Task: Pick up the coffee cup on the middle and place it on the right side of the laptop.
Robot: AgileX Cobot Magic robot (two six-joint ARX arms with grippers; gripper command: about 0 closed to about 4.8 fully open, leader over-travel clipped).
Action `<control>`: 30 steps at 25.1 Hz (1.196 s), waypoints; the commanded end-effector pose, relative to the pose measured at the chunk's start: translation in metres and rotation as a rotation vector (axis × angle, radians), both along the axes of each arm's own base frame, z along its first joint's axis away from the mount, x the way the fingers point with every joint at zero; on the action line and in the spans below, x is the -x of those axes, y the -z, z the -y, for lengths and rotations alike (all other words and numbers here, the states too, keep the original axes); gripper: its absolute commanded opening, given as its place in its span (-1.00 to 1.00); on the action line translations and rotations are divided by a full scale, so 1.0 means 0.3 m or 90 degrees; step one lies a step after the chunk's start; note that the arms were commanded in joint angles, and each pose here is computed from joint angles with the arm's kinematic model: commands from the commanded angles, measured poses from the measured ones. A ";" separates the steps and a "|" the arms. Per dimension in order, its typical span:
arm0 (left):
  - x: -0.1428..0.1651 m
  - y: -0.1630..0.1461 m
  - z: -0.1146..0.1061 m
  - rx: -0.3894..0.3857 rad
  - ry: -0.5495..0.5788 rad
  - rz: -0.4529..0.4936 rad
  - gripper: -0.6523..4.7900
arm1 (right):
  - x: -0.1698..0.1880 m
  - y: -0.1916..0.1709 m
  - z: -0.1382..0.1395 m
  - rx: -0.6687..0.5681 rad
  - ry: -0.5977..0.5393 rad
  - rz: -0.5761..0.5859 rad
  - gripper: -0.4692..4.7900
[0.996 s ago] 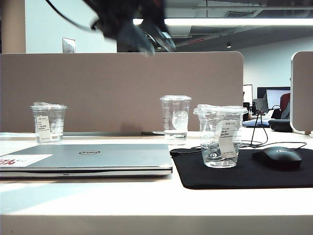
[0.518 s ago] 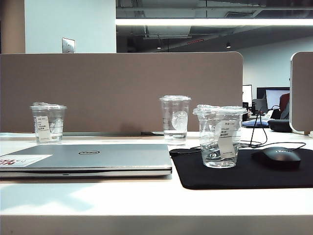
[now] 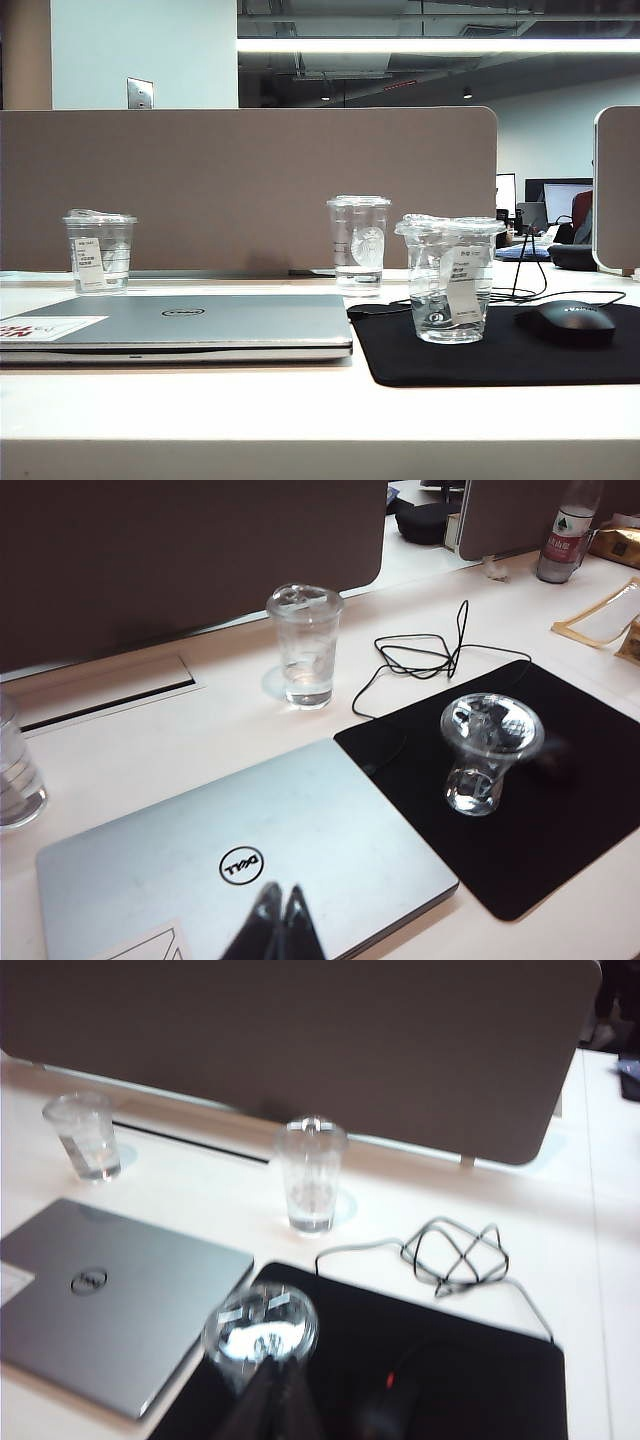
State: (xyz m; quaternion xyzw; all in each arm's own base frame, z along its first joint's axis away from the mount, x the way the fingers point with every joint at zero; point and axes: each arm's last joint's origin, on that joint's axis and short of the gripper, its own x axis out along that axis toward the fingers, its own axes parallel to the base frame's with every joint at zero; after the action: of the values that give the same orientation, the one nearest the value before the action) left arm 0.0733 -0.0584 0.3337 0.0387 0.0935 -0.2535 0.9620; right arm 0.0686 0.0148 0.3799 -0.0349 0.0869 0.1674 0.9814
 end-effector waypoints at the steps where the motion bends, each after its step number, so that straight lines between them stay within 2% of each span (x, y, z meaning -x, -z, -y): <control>1: 0.031 0.082 -0.028 -0.027 0.008 0.025 -0.78 | 0.041 0.067 0.005 -0.019 0.004 -0.001 -0.84; 2: 0.039 0.111 -0.035 -0.036 0.009 0.030 -0.78 | 0.049 0.088 0.006 -0.024 0.005 -0.004 -0.84; 3: 0.050 0.178 -0.055 -0.062 -0.030 0.026 -0.78 | 0.067 0.134 0.009 -0.031 0.006 -0.014 -0.84; 4: 0.061 0.226 -0.071 -0.062 -0.069 -0.002 -0.78 | 0.081 0.165 0.011 -0.054 0.011 -0.021 -0.84; 5: 0.065 0.248 -0.078 -0.037 -0.090 -0.016 -0.78 | 0.086 0.178 0.011 -0.080 0.016 -0.023 -0.84; 7: 0.070 0.270 -0.087 -0.017 -0.117 -0.003 -0.78 | 0.091 0.198 0.012 -0.103 0.019 -0.013 -0.84; 9: 0.074 0.295 -0.088 -0.003 -0.105 0.032 -0.78 | 0.094 0.223 0.014 -0.093 0.024 0.007 -0.84; 11: 0.067 0.339 -0.075 0.034 -0.069 0.070 -0.78 | 0.091 0.263 0.015 -0.097 0.031 0.044 -0.84; 14: 0.050 0.381 -0.058 0.011 -0.058 0.071 -0.78 | 0.092 0.298 0.017 -0.100 0.040 0.066 -0.84; 16: 0.038 0.402 -0.044 0.027 -0.040 0.084 -0.78 | 0.093 0.322 0.017 -0.098 0.041 0.064 -0.84; 19: 0.022 0.431 -0.030 0.047 -0.046 0.104 -0.78 | 0.095 0.361 0.024 -0.090 0.090 0.035 -0.84; 22: 0.003 0.488 -0.014 0.063 -0.054 0.118 -0.78 | 0.074 0.389 0.023 -0.088 0.097 0.057 -0.84; 26: -0.012 0.556 -0.001 0.064 -0.055 0.119 -0.78 | 0.047 0.421 0.018 -0.082 0.088 0.098 -0.84; 28: -0.012 0.568 0.000 0.047 -0.053 0.107 -0.78 | 0.023 0.454 0.015 -0.083 0.088 0.101 -0.84; 30: -0.012 0.568 -0.001 0.015 -0.051 0.125 -0.78 | 0.000 0.492 0.010 -0.084 0.073 0.101 -0.84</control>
State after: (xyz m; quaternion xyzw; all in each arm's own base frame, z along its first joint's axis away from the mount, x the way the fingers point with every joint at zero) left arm 0.0770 -0.0583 0.1612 0.0331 0.0080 -0.2115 0.9768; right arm 0.0668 0.0109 0.2320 0.0218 0.0218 0.1014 0.9944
